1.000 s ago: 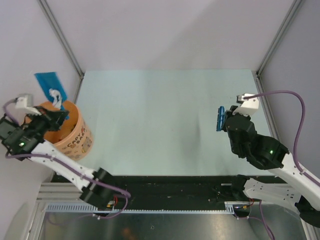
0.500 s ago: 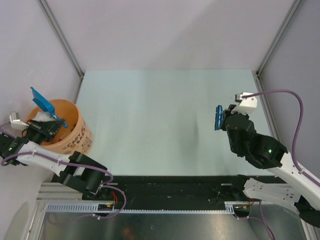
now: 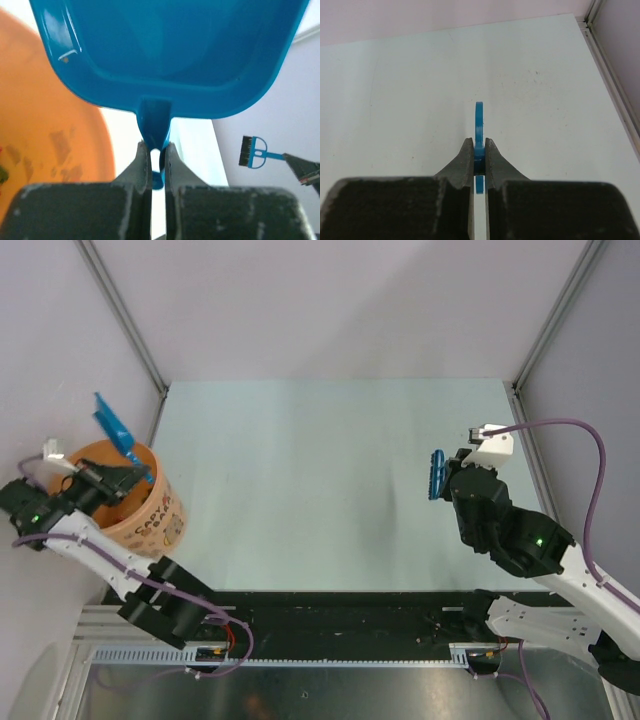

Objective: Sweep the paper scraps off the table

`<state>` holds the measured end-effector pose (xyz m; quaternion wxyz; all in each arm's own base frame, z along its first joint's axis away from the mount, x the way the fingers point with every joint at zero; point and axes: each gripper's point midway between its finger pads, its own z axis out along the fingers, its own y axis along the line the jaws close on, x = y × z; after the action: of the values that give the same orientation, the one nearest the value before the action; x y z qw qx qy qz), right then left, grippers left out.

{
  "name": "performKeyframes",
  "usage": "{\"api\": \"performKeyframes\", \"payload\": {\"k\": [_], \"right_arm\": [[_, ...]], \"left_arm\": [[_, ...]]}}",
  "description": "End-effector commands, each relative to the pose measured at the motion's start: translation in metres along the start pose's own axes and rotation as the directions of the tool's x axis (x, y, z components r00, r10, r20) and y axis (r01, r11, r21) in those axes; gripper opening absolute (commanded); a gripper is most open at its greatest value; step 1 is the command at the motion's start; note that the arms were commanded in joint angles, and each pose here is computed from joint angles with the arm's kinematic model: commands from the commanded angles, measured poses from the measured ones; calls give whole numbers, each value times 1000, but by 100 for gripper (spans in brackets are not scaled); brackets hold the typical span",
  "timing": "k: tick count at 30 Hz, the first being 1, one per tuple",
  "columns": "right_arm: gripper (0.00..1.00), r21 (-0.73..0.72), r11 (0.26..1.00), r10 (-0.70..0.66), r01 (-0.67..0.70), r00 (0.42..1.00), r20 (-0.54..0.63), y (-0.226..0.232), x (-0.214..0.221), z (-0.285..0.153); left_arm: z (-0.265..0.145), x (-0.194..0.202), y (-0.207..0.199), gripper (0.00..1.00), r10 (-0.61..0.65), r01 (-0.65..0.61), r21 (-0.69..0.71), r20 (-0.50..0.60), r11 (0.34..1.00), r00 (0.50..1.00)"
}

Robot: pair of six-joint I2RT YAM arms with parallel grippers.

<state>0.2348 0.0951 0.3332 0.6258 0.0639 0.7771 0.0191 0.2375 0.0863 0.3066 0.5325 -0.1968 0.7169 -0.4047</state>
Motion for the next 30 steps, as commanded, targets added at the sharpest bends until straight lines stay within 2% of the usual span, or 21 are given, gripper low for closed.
{"api": "performKeyframes", "payload": {"k": [1,3,4,5,6,7,8,9,10,12,13,15,16,18,19,22,26,30], "right_arm": [[0,-7,1000,19,-18,999,28,1,-11,-1],[0,-55,998,18,-17,1000,21,10,-12,0],[0,-67,998,15,-14,1000,17,11,-12,0],[0,-86,996,18,-17,1000,9,14,-10,-1],[0,-87,996,15,-14,1000,3,14,-8,-1],[0,-87,996,18,-18,1000,1,14,-8,-1],[0,-80,997,16,-16,1000,-2,13,-7,0],[0,-78,997,16,-16,1000,-4,12,-7,0],[0,-75,997,18,-18,1000,-4,12,-7,0],[0,-81,996,28,-28,1000,-4,12,-8,0],[0,-76,997,30,-31,1000,-4,11,-8,0],[0,-65,997,30,-30,1000,-10,9,-6,1],[0,-56,998,29,-29,999,-13,6,-5,1],[0,-33,999,29,-30,999,-21,0,-2,2],[0,-13,999,34,-34,999,-23,-5,-2,2],[0,23,999,39,-39,999,-35,-17,2,2],[0,68,997,-28,30,999,-36,-32,11,11],[0,54,997,-53,56,997,-58,-36,19,21]], "left_arm": [[43,32,-38,0,339,-326,95,-193,940,921],[55,49,-38,0,500,-501,69,-270,863,823],[66,74,-59,0,578,-554,171,-309,815,755],[65,85,-75,0,649,-612,218,-301,760,699],[67,89,-81,0,726,-690,236,-298,685,619],[71,115,-102,0,789,-707,351,-296,614,539],[73,124,-109,0,821,-730,376,-296,570,489],[80,124,-99,0,840,-785,325,-341,527,423],[85,149,-110,0,869,-779,407,-345,478,353],[101,175,-91,0,869,-789,433,-431,435,243],[107,194,-84,0,873,-805,457,-464,379,147],[117,219,-71,0,859,-806,493,-512,326,34],[128,241,-57,0,827,-804,524,-557,281,-74],[143,256,-53,0,802,-809,540,-578,235,-153],[152,277,-47,0,780,-788,578,-585,212,-220],[174,301,-64,0,788,-763,611,-568,210,-238],[223,333,-48,0,735,-759,631,-590,161,-335],[250,360,-31,0,699,-744,653,-598,143,-391]]}}
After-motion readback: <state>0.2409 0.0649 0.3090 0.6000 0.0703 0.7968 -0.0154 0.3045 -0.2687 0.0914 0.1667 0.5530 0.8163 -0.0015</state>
